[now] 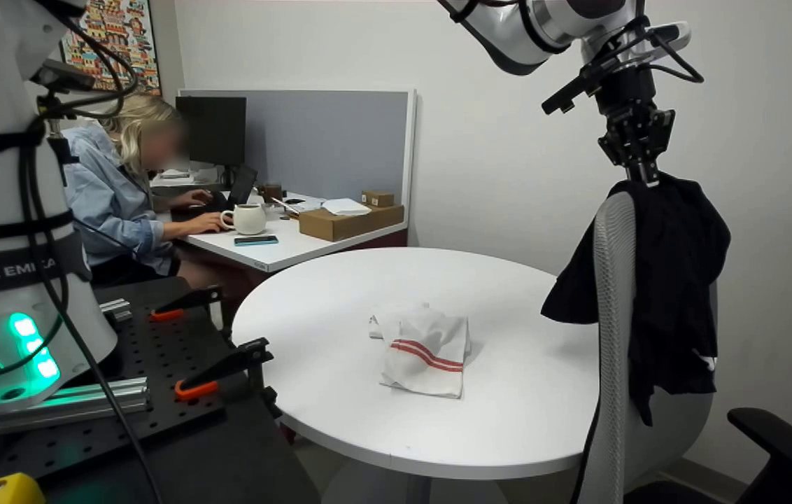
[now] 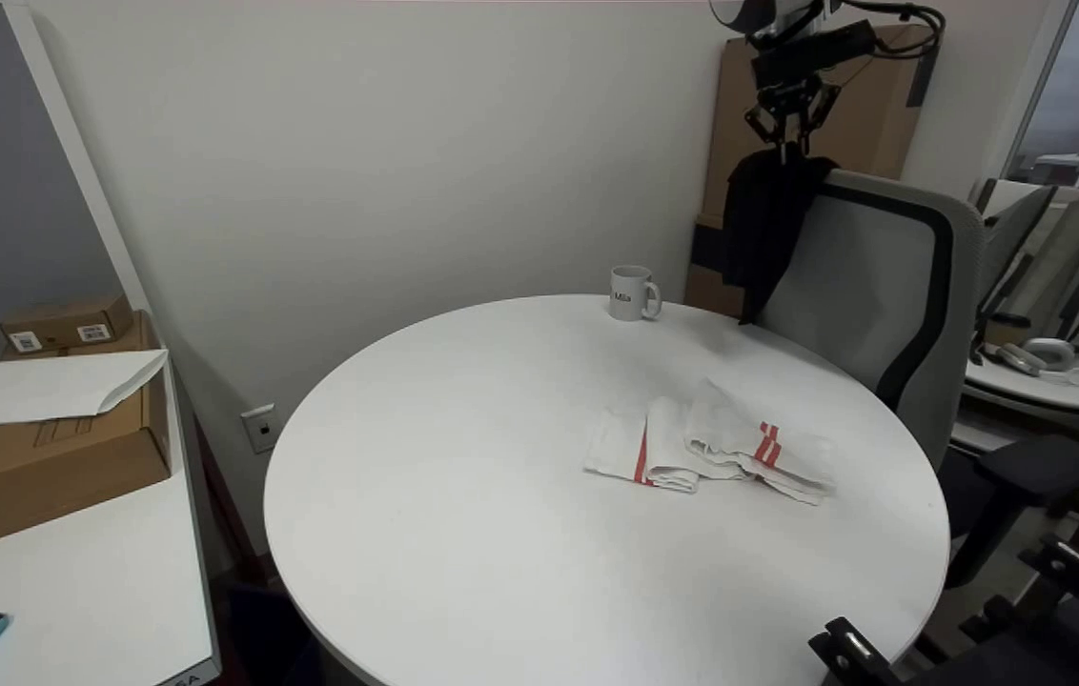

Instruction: Remove the black object from the top of the chair and put it on the table

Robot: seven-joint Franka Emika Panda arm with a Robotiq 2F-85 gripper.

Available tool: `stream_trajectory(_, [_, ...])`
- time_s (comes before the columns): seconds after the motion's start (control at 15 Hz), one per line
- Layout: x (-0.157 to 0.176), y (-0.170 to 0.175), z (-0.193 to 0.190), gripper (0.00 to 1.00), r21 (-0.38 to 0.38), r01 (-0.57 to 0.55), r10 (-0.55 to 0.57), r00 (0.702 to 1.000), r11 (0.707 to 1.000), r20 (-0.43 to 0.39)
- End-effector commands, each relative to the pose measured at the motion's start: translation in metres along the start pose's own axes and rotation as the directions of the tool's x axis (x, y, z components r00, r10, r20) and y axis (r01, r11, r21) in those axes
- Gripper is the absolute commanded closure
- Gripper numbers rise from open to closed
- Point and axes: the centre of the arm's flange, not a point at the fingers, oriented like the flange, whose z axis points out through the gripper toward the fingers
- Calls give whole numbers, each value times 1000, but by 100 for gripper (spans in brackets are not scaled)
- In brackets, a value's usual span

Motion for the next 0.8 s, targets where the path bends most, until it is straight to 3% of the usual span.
stream_trajectory(0.0, [3, -3, -8, 99, 18, 16, -16, 999, 1000, -28])
stream_trajectory(0.27, [4, 2, -43, 97, 93, 9, -7, 1000, 996, -28])
stream_trajectory(0.47, [11, 11, -107, 97, 197, 7, -1, 1000, 980, -29])
stream_trajectory(0.73, [17, 25, -208, 97, 308, 25, 8, 994, 951, -105])
